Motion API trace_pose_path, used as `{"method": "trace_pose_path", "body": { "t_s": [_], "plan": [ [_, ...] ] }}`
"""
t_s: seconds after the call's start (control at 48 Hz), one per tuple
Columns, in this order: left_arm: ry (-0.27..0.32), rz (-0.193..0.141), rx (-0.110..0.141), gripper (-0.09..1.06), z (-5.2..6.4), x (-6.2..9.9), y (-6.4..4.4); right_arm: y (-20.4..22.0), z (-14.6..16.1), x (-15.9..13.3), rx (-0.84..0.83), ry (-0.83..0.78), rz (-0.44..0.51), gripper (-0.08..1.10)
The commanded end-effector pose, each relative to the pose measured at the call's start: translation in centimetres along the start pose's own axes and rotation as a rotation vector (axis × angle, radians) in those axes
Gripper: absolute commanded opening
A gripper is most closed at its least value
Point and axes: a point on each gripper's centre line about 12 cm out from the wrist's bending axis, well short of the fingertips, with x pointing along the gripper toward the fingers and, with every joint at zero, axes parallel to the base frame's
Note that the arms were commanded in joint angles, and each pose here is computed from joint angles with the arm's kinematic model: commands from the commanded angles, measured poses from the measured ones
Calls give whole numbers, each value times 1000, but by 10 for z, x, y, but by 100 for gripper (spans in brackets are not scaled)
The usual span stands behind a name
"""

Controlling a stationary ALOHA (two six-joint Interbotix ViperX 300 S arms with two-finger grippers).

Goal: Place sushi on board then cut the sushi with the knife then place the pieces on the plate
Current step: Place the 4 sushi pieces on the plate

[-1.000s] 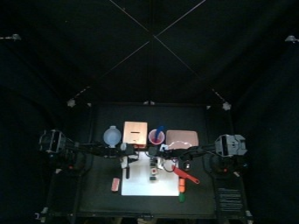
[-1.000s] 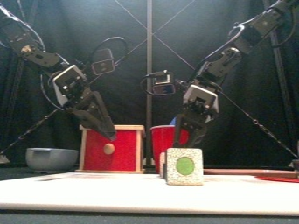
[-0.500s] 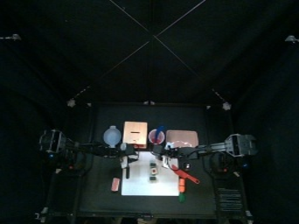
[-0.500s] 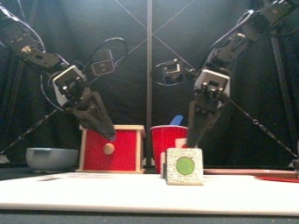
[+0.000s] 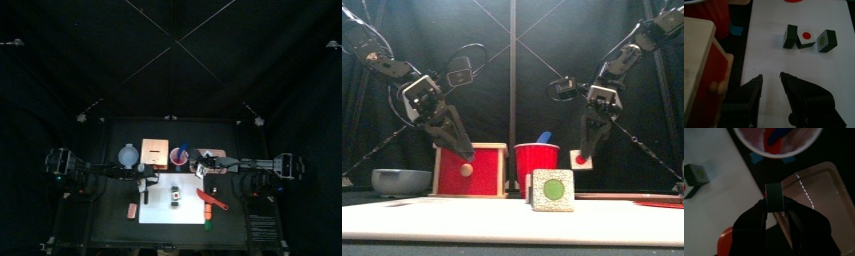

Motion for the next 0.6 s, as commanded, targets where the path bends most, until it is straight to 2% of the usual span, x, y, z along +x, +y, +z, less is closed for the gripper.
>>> {"method": "trace_pose_path", "body": {
  "t_s": [0.021,0.167,0.354,0.5,0.604],
  "plan": [
    [-20,3,-8,75,7,0,1,-16,1,6,26,9,-35,51],
    [-17,5,-20,75,6,0,1,-24,-1,18,47,34,-51,54],
    [-17,7,-20,75,6,0,2,-34,-6,30,79,68,-68,71],
    [-16,8,-22,75,5,0,2,-34,-4,26,77,63,-70,82],
    [-17,7,-22,75,6,0,2,-32,-2,17,85,55,-65,83]
  ]
}}
